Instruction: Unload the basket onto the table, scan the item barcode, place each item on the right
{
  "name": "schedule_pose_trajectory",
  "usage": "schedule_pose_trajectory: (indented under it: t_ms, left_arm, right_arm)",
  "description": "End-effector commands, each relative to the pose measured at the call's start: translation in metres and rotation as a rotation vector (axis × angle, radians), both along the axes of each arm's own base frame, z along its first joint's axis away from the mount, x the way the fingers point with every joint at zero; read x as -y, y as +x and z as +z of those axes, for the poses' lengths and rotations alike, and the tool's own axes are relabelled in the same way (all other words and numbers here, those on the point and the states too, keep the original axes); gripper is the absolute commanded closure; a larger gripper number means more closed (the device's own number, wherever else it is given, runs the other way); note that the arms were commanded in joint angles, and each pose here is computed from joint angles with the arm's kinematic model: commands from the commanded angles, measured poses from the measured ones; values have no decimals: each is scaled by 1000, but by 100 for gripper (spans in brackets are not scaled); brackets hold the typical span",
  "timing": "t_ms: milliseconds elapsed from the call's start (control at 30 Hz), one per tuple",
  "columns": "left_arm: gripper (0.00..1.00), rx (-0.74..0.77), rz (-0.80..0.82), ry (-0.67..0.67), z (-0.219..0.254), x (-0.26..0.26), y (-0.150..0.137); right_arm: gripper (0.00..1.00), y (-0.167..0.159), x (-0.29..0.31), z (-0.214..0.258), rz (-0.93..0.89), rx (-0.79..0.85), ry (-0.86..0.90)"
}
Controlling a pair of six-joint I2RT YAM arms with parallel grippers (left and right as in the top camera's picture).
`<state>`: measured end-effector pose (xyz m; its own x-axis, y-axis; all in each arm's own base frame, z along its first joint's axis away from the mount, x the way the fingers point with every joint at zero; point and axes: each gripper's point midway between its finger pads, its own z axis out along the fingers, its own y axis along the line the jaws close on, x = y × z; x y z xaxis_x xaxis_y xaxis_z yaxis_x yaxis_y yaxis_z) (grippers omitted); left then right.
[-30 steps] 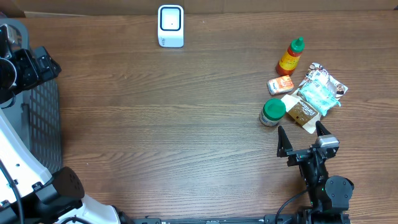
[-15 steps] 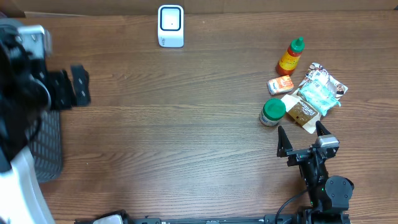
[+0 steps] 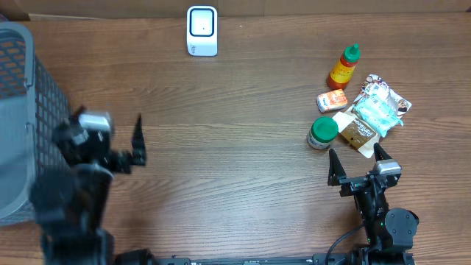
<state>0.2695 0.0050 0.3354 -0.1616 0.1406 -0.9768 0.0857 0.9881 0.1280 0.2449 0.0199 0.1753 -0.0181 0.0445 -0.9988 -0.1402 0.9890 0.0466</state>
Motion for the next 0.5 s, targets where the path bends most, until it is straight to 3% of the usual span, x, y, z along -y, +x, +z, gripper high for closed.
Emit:
schedule_pose_trajectory:
  t_ms: [0, 233, 467]
  left_arm:
    - [0, 70, -32, 56, -39, 7, -17]
    - [0, 173, -30, 72, -94, 9, -29]
    - [0, 206, -29, 71, -118, 10, -34]
  right_arm:
    - [0, 0, 0, -1, 1, 7, 3]
    - [0, 0, 0, -1, 1, 6, 3]
    - [0, 0, 0, -1, 1, 7, 3]
